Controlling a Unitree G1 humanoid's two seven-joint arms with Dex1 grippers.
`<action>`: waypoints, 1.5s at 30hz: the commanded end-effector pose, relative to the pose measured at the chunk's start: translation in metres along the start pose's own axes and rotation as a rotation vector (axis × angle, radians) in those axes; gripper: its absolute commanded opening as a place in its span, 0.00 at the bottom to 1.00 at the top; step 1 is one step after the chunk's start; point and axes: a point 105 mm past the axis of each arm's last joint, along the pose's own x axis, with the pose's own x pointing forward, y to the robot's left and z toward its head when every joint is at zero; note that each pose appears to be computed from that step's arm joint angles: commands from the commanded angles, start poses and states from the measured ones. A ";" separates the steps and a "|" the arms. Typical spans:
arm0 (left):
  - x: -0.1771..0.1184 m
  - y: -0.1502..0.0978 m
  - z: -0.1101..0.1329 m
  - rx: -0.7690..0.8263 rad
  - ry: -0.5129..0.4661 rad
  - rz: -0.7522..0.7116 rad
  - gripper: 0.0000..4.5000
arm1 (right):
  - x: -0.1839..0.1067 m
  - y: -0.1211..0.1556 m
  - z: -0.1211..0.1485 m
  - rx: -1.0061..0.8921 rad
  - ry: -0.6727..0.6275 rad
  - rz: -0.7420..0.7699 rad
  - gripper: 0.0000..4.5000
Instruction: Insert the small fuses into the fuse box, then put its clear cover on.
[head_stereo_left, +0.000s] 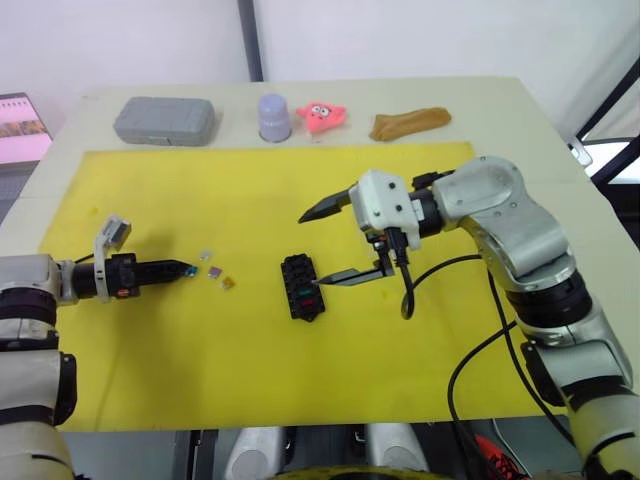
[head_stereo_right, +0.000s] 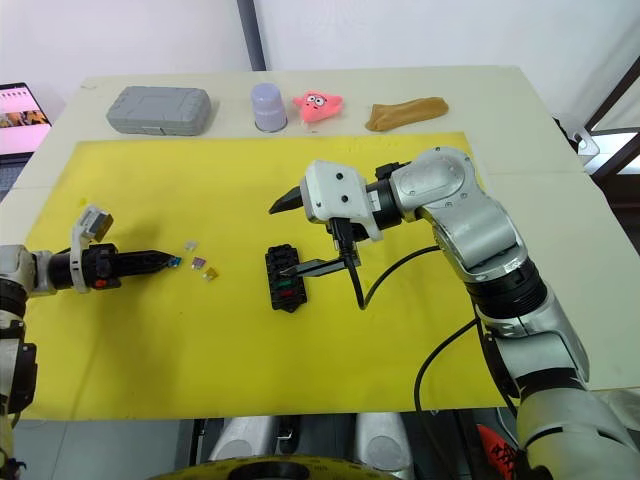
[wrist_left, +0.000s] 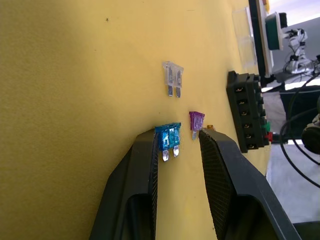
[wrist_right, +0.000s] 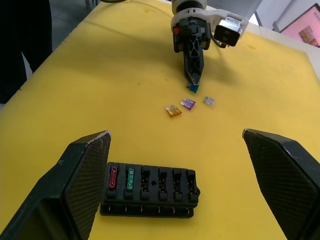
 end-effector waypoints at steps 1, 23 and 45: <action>-0.003 0.004 -0.003 -0.005 0.002 0.023 0.12 | -0.002 -0.002 0.012 -0.054 -0.027 -0.008 1.00; -0.013 -0.005 0.007 0.074 -0.062 0.028 0.01 | -0.001 -0.002 0.011 -0.052 -0.032 -0.005 1.00; 0.051 -0.184 0.020 0.841 -0.007 -0.367 0.01 | 0.010 -0.015 0.020 0.569 -0.310 -0.083 1.00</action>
